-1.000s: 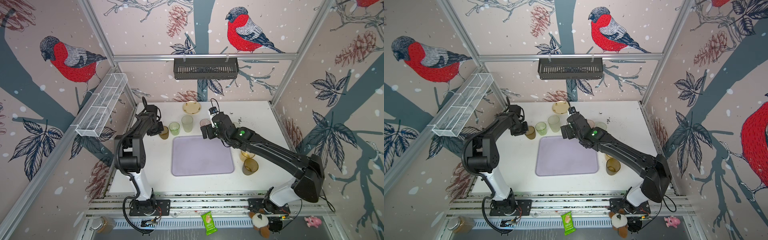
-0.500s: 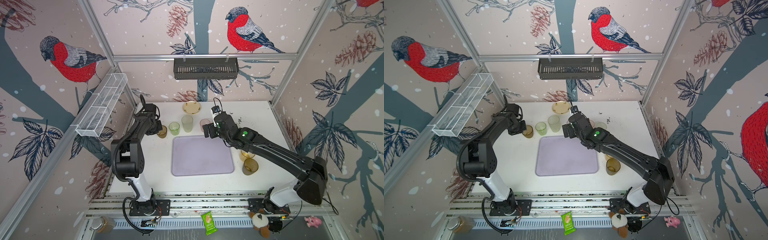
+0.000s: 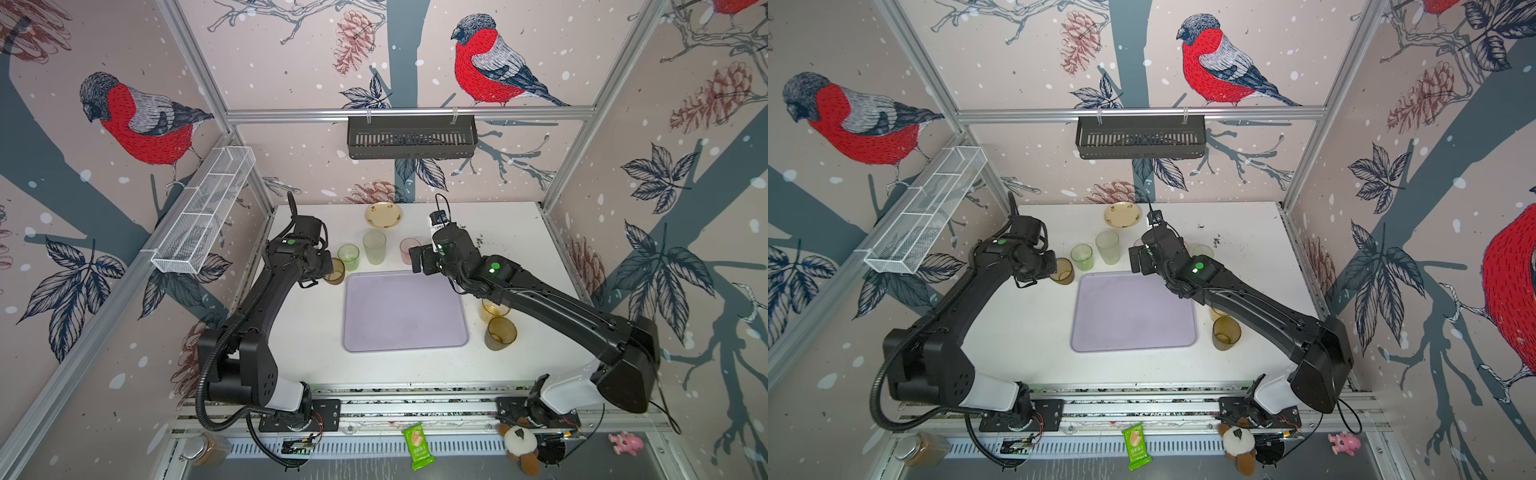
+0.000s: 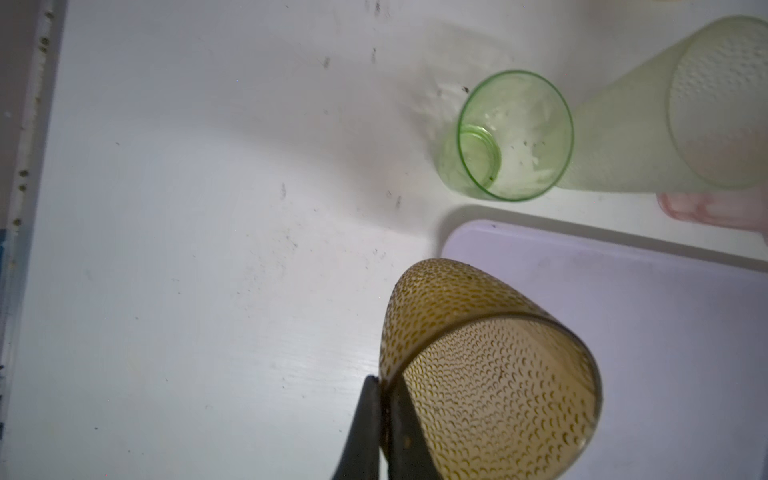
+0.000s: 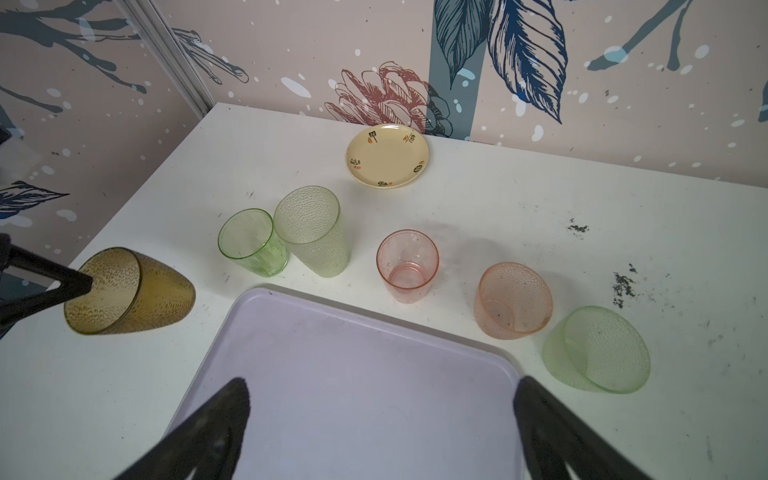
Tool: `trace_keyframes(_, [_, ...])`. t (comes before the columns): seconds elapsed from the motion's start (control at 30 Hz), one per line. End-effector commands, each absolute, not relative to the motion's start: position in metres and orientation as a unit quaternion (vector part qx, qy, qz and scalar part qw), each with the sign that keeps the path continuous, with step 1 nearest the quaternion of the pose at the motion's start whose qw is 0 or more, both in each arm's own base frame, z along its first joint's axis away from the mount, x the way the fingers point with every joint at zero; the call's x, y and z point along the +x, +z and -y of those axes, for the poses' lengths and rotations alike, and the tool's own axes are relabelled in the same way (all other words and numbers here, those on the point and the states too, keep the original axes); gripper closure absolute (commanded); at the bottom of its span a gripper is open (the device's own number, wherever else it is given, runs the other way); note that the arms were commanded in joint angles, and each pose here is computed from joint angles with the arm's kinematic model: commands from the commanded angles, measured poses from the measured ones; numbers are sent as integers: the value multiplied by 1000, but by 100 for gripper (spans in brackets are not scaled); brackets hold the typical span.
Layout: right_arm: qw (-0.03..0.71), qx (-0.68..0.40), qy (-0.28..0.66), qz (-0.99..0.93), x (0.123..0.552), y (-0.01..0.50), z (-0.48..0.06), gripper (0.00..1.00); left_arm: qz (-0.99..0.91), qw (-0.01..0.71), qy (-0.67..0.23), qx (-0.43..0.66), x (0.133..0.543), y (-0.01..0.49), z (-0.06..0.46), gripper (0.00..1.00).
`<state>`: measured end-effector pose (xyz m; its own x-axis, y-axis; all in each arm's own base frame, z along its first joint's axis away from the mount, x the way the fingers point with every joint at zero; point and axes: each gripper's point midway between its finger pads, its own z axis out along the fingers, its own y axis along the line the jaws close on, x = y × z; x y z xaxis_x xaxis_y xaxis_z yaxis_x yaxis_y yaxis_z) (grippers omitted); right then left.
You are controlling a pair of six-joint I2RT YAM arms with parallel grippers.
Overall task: Place the glasses into the tray
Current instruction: Pick up the glass from the top-left of the table, then place the glass on the tray.
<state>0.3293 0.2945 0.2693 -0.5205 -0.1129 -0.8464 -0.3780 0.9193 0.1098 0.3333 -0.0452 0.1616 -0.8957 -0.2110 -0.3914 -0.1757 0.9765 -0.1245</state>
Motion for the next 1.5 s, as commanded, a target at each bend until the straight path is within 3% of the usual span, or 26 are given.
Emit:
trace_keyframes(0.0, [462,-128,157,-863,328,268,-295,0,-977,173,-74,-100,307,156,65,100])
trace_keyframes(0.2, [451,-117,158,-871,328,260,-291,0,-980,156,-95,-79,295,142,94,100])
trace_keyframes(0.5, [456,-106,168,-868,323,261,-285,0,-983,148,-90,-65,316,120,108,100])
trace_keyframes(1.03, [462,-89,166,-867,321,264,-270,0,-987,143,-50,-50,347,102,106,100])
trace_keyframes(1.47, [467,-87,165,-864,323,266,-269,0,-989,133,-32,-47,345,88,101,100])
